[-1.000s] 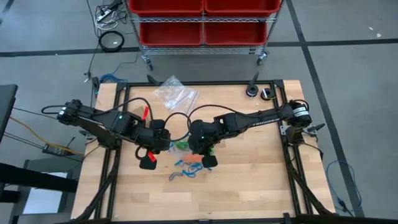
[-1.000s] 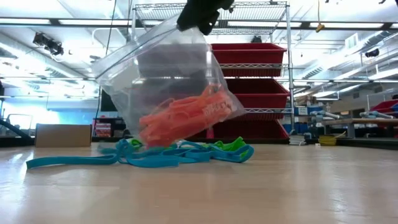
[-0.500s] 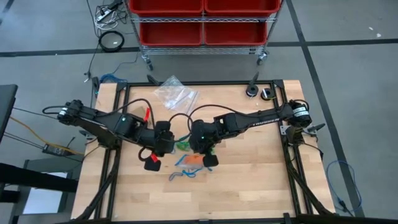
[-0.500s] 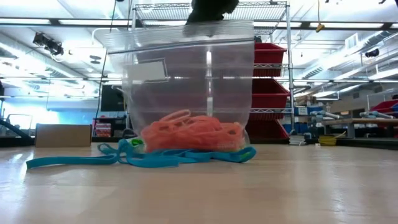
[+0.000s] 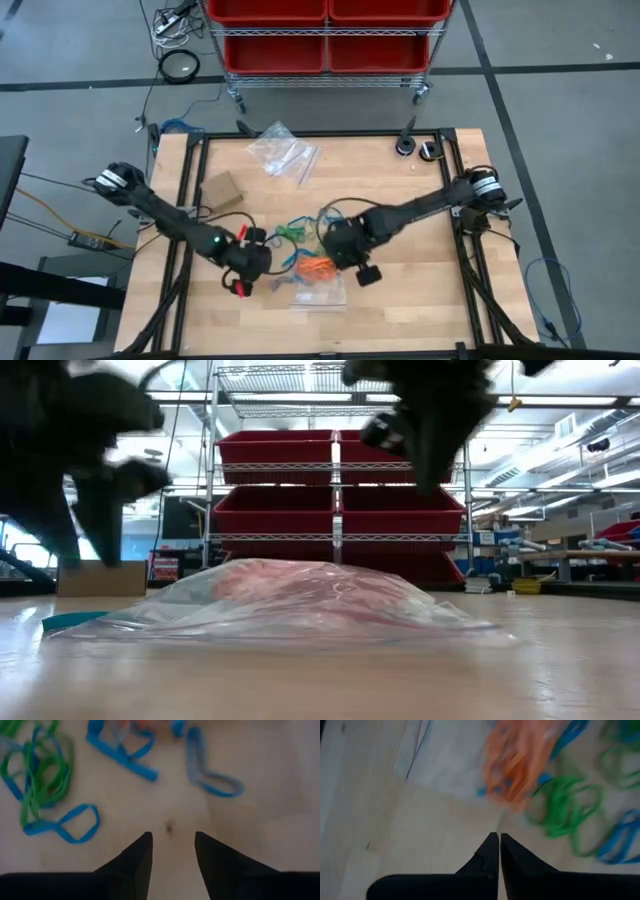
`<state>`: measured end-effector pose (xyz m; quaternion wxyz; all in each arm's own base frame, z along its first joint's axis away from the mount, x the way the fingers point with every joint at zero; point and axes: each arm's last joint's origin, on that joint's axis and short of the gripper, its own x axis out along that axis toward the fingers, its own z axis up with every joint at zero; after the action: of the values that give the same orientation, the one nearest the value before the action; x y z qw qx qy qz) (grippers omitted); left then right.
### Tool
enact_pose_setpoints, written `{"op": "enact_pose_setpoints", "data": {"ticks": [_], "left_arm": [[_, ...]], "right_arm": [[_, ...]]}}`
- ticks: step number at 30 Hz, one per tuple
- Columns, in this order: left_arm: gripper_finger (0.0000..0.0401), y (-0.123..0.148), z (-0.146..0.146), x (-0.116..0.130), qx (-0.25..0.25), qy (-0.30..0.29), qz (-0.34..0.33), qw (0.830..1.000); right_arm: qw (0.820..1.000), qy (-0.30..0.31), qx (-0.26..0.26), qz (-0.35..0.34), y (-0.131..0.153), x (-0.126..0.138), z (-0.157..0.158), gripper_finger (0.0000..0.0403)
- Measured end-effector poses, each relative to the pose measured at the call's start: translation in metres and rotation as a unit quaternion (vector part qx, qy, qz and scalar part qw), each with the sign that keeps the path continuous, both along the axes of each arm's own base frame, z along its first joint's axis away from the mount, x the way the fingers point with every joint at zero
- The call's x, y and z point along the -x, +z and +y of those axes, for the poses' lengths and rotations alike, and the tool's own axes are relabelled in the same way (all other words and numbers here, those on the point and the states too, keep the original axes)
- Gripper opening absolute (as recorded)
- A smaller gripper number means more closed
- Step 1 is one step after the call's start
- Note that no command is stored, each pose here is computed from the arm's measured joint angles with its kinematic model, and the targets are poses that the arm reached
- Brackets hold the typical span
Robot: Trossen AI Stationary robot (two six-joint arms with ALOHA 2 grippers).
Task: Sort rubber bands
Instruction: Close the transparent zip bag
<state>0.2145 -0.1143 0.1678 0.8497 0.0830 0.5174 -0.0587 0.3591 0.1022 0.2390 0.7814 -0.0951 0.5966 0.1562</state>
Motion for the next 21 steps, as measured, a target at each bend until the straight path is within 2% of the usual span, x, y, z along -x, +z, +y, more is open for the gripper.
{"op": "enact_pose_setpoints", "data": {"ticks": [3, 6, 9, 13, 16, 21], "left_arm": [[0.0157, -0.013, -0.006, 0.006, 0.012, 0.009, -0.058, 0.998], [0.0157, -0.015, -0.016, 0.007, 0.011, -0.013, -0.115, 0.993], [0.0157, -0.010, -0.024, 0.006, -0.012, -0.039, -0.168, 0.985], [0.0157, -0.010, -0.031, 0.009, -0.051, -0.072, -0.183, 0.979], [0.0157, -0.019, -0.034, 0.008, -0.059, -0.082, -0.173, 0.980], [0.0157, -0.023, -0.044, -0.002, 0.025, -0.049, -0.203, 0.978]], "right_arm": [[1.000, -0.011, -0.003, -0.003, -0.012, 0.015, 0.010, 0.0001], [0.998, -0.025, -0.013, -0.057, -0.017, 0.029, 0.020, 0.0001], [0.991, -0.027, 0.005, -0.131, -0.022, 0.047, 0.029, 0.0003], [0.981, -0.009, -0.002, -0.196, -0.041, 0.073, 0.041, 0.0008], [0.974, -0.003, -0.033, -0.224, -0.060, 0.088, 0.051, 0.0016], [0.957, -0.065, -0.138, -0.248, -0.077, 0.100, 0.058, 0.0038]]}}
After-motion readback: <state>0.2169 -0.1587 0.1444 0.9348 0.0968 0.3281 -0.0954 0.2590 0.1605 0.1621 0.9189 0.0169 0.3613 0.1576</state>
